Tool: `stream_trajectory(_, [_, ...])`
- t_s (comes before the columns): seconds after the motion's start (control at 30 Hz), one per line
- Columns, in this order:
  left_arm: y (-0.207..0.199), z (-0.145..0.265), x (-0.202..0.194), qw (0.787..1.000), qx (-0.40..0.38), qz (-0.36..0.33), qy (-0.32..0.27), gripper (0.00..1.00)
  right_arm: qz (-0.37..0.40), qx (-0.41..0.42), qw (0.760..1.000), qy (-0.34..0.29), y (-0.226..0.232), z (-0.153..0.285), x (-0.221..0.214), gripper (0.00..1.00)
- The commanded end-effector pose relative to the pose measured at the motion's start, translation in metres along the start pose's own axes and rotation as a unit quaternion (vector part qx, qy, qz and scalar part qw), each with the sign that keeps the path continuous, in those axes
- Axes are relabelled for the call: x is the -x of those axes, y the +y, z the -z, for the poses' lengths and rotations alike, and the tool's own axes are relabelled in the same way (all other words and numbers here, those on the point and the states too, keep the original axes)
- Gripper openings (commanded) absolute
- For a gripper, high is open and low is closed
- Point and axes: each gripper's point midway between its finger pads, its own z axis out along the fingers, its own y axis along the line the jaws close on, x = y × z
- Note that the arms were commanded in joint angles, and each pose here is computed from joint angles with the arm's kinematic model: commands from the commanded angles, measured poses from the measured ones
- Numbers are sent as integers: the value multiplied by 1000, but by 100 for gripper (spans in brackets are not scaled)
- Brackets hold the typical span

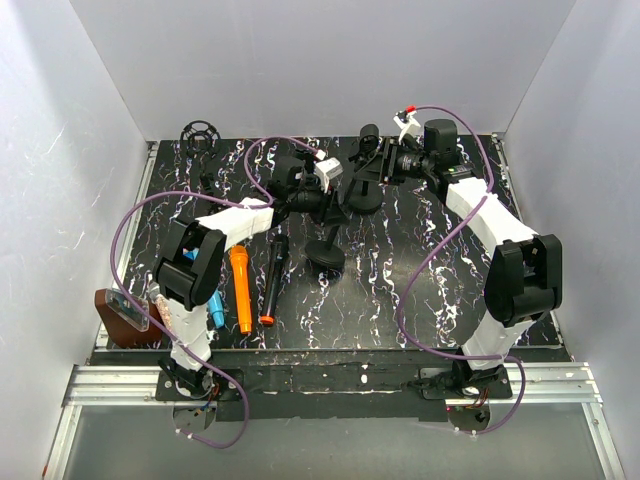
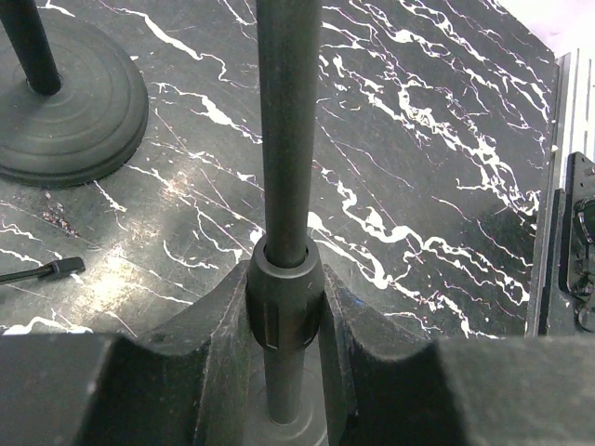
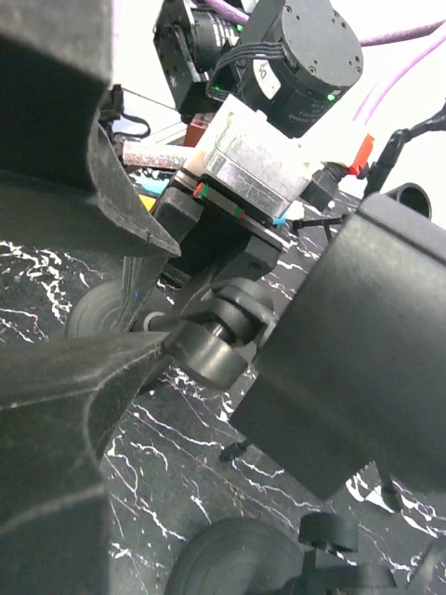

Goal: Remove the microphone from the stand

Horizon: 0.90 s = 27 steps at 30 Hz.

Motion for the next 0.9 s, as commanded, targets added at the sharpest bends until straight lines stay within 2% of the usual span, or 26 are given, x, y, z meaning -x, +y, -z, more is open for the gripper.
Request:
stream_trajectory(0.0, [-26, 19, 47, 997, -24, -63, -48, 0, 31, -12, 999, -33, 5, 4, 21, 47])
stream_trajectory(0.27, [-28, 15, 50, 996, -44, -64, -47, 0, 26, 1, 999, -44, 16, -9, 34, 52])
stream_trajectory(0.57, [-39, -7, 56, 994, -42, -94, -45, 0, 22, -43, 997, -60, 20, -29, 34, 53])
stream_trajectory(0.6, [-39, -10, 56, 994, -37, -92, -45, 0, 25, -57, 996, -65, 19, -30, 35, 46])
stream_trajectory(0.63, [-39, -13, 58, 994, -22, -92, -46, 0, 27, -78, 994, -73, 16, -29, 36, 33])
stream_trajectory(0.67, [-36, -16, 60, 995, 6, -90, -48, 0, 24, -110, 990, -86, 9, -28, 39, 10])
stream_trajectory(0.7, [-28, -18, 64, 993, 56, -92, -51, 0, 16, -146, 984, -99, 0, -25, 42, 2])
stream_trajectory(0.77, [-9, -17, 71, 975, 191, -100, -61, 0, -16, -227, 966, -124, -20, -14, 49, 1])
stream_trajectory(0.83, [16, 1, 80, 932, 337, -110, -76, 0, -31, -288, 947, -140, -33, -4, 52, 1])
stream_trajectory(0.87, [27, 10, 82, 917, 379, -94, -83, 0, -44, -310, 938, -145, -37, 1, 53, 1])
